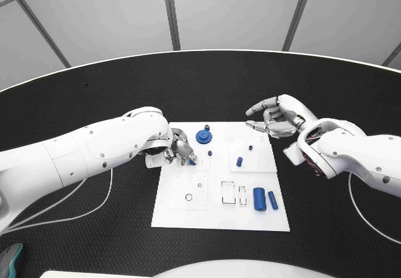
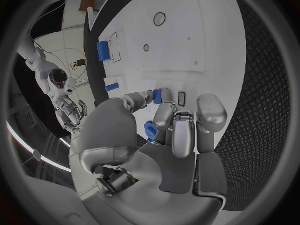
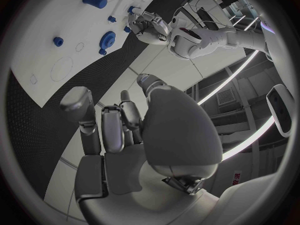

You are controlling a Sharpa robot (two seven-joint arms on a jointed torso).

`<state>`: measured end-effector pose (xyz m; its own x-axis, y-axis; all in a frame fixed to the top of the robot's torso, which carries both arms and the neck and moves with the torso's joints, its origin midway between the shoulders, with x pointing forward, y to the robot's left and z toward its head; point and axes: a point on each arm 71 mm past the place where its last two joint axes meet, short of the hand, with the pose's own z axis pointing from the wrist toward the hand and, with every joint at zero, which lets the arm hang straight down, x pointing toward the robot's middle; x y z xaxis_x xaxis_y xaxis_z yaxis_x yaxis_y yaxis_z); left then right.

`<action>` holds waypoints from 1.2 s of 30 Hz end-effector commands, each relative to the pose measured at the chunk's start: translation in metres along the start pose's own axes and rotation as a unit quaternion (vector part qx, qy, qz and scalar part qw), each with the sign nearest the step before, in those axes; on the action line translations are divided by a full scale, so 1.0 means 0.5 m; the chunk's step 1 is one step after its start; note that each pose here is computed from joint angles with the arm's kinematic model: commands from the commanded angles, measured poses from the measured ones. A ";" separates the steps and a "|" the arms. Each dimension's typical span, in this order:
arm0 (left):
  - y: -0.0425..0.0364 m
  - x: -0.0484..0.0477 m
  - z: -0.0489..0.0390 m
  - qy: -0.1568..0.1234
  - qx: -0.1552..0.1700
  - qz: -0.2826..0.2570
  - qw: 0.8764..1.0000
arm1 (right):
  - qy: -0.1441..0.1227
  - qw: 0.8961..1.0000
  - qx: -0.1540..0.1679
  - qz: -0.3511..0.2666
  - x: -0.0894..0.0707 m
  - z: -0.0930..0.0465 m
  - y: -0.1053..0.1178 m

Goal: Assemble the parts on the task board

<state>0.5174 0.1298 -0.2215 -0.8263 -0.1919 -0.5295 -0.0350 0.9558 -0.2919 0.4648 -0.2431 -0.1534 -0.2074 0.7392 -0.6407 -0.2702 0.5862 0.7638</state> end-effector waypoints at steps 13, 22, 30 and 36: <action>-0.010 0.002 0.006 0.011 -0.004 0.010 1.000 | 0.000 1.000 0.000 0.000 0.001 -0.001 0.001; -0.017 0.000 0.010 0.011 -0.008 0.011 1.000 | 0.001 1.000 0.000 0.001 0.001 -0.001 0.001; -0.018 -0.001 0.012 0.010 -0.012 0.010 1.000 | 0.001 1.000 0.000 0.000 0.001 -0.001 0.001; -0.017 -0.001 0.013 0.010 -0.014 0.009 1.000 | 0.001 1.000 0.000 0.000 0.000 -0.001 0.000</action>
<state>0.5217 0.1202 -0.2238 -0.8384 -0.1695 -0.5180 -0.0342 0.9649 -0.2602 0.4642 -0.2430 -0.1534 -0.2098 0.7389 -0.6403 -0.2695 0.5858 0.7643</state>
